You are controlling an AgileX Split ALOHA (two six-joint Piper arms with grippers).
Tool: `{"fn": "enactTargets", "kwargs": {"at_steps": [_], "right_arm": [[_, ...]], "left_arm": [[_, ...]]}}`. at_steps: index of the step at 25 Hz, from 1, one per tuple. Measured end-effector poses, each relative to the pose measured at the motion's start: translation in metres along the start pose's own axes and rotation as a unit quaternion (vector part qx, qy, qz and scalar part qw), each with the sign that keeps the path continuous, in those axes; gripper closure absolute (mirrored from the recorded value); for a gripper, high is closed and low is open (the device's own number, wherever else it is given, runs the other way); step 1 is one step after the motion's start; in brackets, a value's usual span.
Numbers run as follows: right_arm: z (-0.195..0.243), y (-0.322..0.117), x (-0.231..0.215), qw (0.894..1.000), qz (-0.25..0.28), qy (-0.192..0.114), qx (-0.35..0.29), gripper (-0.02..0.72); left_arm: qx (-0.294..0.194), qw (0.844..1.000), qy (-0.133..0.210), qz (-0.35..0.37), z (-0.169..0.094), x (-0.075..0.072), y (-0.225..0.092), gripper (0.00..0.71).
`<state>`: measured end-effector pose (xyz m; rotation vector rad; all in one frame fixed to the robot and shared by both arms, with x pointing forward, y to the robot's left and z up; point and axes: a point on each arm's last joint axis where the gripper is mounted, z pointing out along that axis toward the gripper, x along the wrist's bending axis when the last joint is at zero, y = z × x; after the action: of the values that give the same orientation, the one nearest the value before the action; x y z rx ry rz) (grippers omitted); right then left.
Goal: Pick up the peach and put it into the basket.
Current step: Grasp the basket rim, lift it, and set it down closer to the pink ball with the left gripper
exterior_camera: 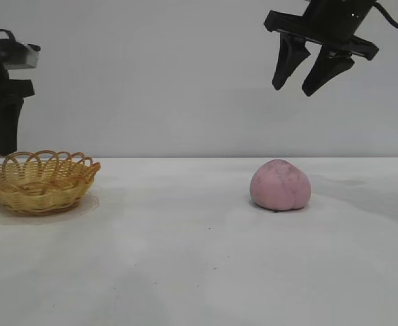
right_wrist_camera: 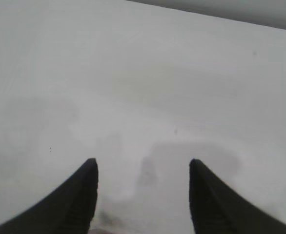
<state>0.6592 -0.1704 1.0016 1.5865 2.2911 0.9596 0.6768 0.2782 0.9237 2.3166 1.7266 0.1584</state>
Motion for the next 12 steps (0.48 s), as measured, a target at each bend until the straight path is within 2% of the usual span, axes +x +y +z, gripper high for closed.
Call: {"fn": "enactTargets", "kwargs": {"at_steps": [2, 4, 5, 9, 12], "right_arm": [[0.000, 0.000, 0.000, 1.000, 0.000, 0.000, 0.000, 0.343], [0.000, 0.000, 0.000, 1.000, 0.000, 0.000, 0.000, 0.343], [0.000, 0.000, 0.000, 1.000, 0.001, 0.000, 0.000, 0.343], [0.000, 0.000, 0.000, 1.000, 0.002, 0.002, -0.001, 0.343], [0.000, 0.000, 0.000, 1.000, 0.003, 0.002, -0.001, 0.343]], "left_arm": [[-0.001, 1.000, -0.010, -0.018, 0.001, -0.002, 0.001, 0.657], [0.000, 0.999, -0.018, -0.048, 0.001, -0.003, 0.001, 0.646], [0.002, 0.998, -0.021, -0.066, 0.001, -0.003, 0.001, 0.710], [-0.010, 0.989, -0.053, -0.134, -0.006, -0.012, -0.005, 0.710], [-0.037, 0.974, -0.087, -0.204, -0.009, -0.023, -0.022, 0.710]]}}
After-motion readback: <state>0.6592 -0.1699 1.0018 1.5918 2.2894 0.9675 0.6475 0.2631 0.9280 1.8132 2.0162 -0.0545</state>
